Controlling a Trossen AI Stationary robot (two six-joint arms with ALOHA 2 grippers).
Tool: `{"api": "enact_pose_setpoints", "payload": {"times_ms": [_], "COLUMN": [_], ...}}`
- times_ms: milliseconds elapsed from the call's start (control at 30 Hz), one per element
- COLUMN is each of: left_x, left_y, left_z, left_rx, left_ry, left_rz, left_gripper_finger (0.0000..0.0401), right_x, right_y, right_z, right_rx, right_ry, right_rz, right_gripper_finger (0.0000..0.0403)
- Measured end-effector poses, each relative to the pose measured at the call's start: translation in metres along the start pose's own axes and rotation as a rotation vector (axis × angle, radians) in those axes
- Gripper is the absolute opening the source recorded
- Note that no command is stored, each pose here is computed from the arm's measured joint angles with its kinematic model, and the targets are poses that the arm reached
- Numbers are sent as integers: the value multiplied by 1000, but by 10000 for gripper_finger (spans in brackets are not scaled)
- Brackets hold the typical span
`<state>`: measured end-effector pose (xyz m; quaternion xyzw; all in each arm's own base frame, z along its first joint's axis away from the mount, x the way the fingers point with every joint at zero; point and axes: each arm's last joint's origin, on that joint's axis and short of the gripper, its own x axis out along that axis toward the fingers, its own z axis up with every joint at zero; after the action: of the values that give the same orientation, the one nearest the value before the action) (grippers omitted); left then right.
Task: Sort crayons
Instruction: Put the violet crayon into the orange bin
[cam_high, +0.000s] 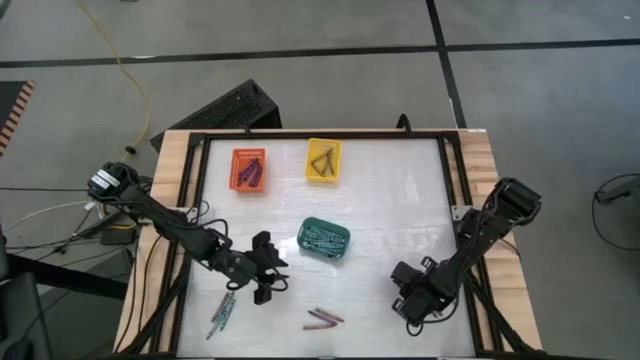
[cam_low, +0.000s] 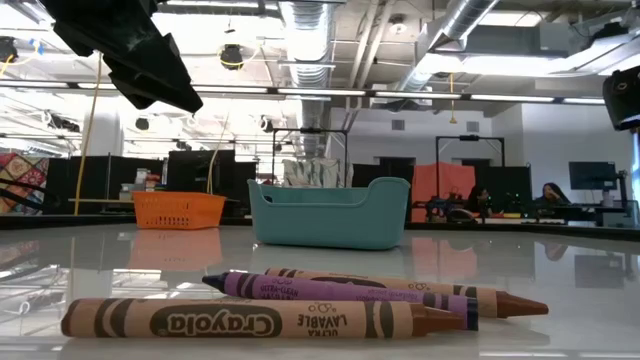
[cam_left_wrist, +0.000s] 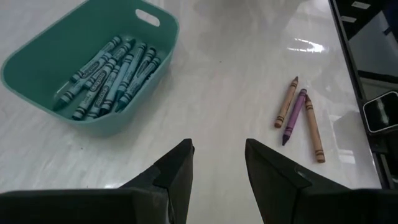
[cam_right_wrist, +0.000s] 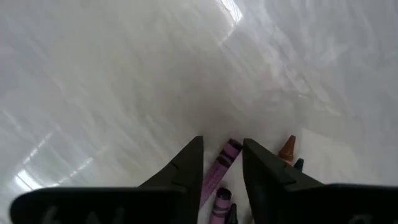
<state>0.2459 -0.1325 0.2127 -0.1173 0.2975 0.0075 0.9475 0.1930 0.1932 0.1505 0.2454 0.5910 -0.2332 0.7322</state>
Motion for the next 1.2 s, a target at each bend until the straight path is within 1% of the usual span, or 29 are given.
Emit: {"api": "enact_pose_setpoints", "payload": {"times_ms": [233, 533, 733, 900, 1033, 1200], "left_x": [-1, -1, -1, -1, -1, -1], "left_y": [-1, -1, -1, -1, -1, -1], "left_z": [-1, 0, 0, 0, -1, -1], "left_rx": [12, 39, 48, 64, 63, 63], "left_ry": [1, -1, -1, -1, -1, -1], "left_rz": [-5, -4, -4, -3, -3, -3], "left_gripper_finger": [135, 135, 135, 135, 135, 135], "right_x": [-2, -2, -2, -5, -14, -31], "right_y": [4, 14, 21, 27, 35, 45], "right_z": [1, 7, 17, 28, 45, 68], "right_rx": [32, 57, 36, -18, -74, -173], "right_ry": [-13, -36, -67, -107, -192, -252], "right_rz": [53, 153, 229, 263, 281, 308], "right_gripper_finger": [59, 13, 3, 2, 1, 1]}}
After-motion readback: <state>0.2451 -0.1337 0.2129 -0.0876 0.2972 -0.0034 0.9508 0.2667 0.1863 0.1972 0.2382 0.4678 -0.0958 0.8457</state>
